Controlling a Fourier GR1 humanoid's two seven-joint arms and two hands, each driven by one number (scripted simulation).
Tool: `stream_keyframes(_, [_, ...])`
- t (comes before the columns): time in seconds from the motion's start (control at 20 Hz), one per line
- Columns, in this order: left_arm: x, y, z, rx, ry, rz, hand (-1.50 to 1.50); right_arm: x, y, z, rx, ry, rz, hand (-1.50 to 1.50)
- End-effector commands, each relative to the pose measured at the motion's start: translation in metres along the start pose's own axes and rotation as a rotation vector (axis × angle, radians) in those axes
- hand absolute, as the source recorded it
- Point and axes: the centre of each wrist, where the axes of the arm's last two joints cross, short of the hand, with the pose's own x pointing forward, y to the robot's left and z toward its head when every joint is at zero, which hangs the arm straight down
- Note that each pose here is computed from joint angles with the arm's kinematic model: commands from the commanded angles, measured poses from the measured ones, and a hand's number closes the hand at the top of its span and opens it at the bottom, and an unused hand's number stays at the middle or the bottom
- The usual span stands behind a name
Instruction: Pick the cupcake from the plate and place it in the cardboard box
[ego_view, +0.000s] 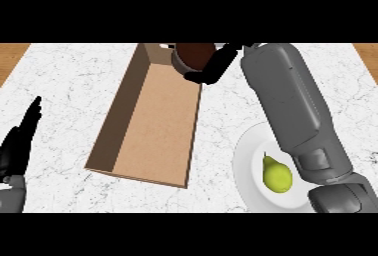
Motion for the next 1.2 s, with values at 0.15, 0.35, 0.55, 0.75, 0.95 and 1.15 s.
stream_keyframes(0.15, [-0.019,-0.013,0.009,-0.010,0.006,0.012,0.00,0.026,0.021,-0.043,0.037,0.091,-0.114,1.50])
stream_keyframes(0.35, [0.008,-0.026,-0.013,-0.036,-0.016,0.003,0.00,0.028,0.049,-0.054,0.035,0.121,-0.139,1.50])
stream_keyframes(0.55, [0.010,-0.015,-0.009,-0.033,-0.039,0.007,0.00,0.033,0.062,-0.062,0.061,0.156,-0.102,1.50])
stream_keyframes(0.75, [0.022,-0.031,-0.018,-0.056,-0.054,0.003,0.00,0.028,0.078,-0.060,0.058,0.204,0.005,1.50])
stream_keyframes(0.95, [0.026,-0.030,-0.027,-0.078,-0.065,-0.009,0.00,0.020,0.089,-0.054,0.072,0.334,-0.100,-1.50])
stream_keyframes(1.15, [0.026,-0.027,-0.028,-0.094,-0.087,-0.003,0.00,0.011,0.101,-0.045,0.100,0.387,-0.175,-1.50])
